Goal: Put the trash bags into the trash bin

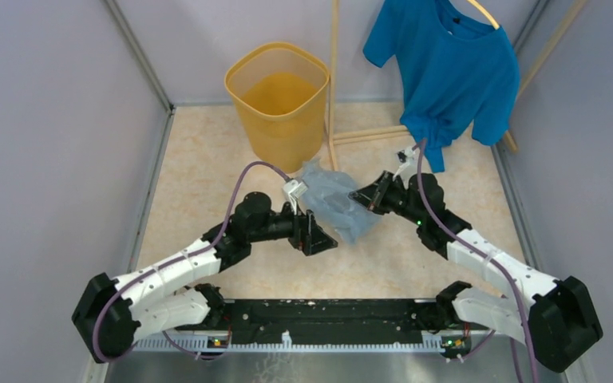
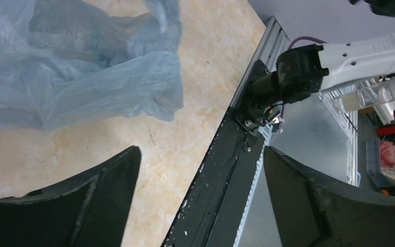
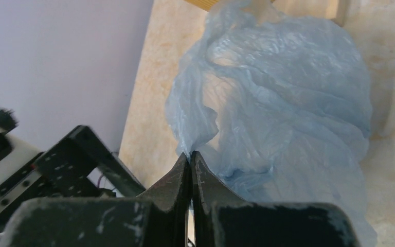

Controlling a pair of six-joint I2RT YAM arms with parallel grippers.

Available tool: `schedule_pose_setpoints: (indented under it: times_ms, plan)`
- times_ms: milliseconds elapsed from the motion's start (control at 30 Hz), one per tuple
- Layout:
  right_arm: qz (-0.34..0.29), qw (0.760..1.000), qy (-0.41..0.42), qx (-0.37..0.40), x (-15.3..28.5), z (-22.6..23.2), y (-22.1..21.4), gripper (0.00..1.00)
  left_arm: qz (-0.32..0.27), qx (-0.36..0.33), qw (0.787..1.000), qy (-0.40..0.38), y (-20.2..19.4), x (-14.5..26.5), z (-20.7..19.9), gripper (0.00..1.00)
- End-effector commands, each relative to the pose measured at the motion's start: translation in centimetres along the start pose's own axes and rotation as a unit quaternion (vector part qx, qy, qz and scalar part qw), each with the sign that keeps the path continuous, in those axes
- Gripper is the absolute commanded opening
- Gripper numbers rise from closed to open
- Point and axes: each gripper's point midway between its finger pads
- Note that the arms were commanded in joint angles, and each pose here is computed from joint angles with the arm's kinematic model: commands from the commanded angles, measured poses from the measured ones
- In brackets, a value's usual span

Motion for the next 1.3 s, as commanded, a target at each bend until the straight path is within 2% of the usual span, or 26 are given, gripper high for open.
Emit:
schedule_pose_setpoints:
  times_ms: [0,33,100,167,267,467,600,733,833,867,933,1067,1167,1200,1267]
  plan:
    - [-0.009,0.996,0.085,0.024,1.0,3.8,0.7,0.0,-0.036,0.004,0.999,0.036,2.4,-1.6,1.4,0.9]
    - [-0.006,0.995,0.091,0.029,1.1,4.0,0.6,0.0,-0.029,0.019,0.997,0.064,2.1,-1.8,2.5,0.84]
    - [0.0,0.994,0.106,0.036,1.3,4.5,0.4,0.0,-0.026,0.046,0.991,0.127,1.9,-2.0,4.8,0.8]
    - [0.012,0.991,0.124,0.045,1.5,5.1,0.0,0.0,-0.028,0.071,0.983,0.166,2.0,-2.1,6.1,0.87]
    - [0.029,0.987,0.146,0.051,1.6,5.5,-0.7,0.0,-0.045,0.107,0.972,0.202,2.5,-2.1,7.3,0.85]
    - [0.055,0.98,0.181,0.055,2.0,6.5,-1.9,0.0,-0.085,0.117,0.97,0.195,4.0,-3.4,7.8,0.73]
    - [0.073,0.974,0.205,0.053,2.6,8.1,-3.0,0.0,-0.08,0.101,0.976,0.178,5.1,-5.0,7.6,0.54]
    - [0.091,0.967,0.233,0.045,2.9,9.8,-4.5,0.0,-0.083,0.091,0.983,0.135,6.6,-7.3,6.8,0.47]
    - [0.046,0.98,0.188,0.034,3.2,8.7,-2.6,0.0,-0.063,0.103,0.982,0.146,5.7,-8.2,7.6,0.39]
    - [0.023,0.986,0.16,0.032,3.3,7.7,-1.7,0.0,-0.065,0.105,0.98,0.154,5.5,-8.0,7.9,0.39]
    - [-0.02,0.992,0.118,0.033,3.9,6.0,0.1,0.0,-0.072,0.097,0.978,0.17,5.0,-6.8,8.2,0.48]
    - [-0.035,0.993,0.1,0.044,4.6,5.0,1.5,0.0,-0.065,0.082,0.973,0.204,3.9,-4.0,8.4,0.71]
    - [-0.038,0.993,0.1,0.05,4.7,5.5,2.0,0.0,-0.057,0.087,0.963,0.247,2.1,-1.4,9.3,0.94]
    - [-0.042,0.992,0.104,0.048,4.7,5.7,2.2,0.0,-0.06,0.09,0.957,0.268,1.5,-0.5,9.9,0.98]
    - [-0.048,0.992,0.11,0.038,4.8,6.0,2.4,0.0,-0.059,0.099,0.953,0.28,0.3,0.9,10.5,0.99]
Point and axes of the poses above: each gripper's point midway between its finger pads, its own x axis back along the fingers, its own z axis along the line the jaws close on, y = z × x, and after that the axes turned 9 degrees about -x, right-handed
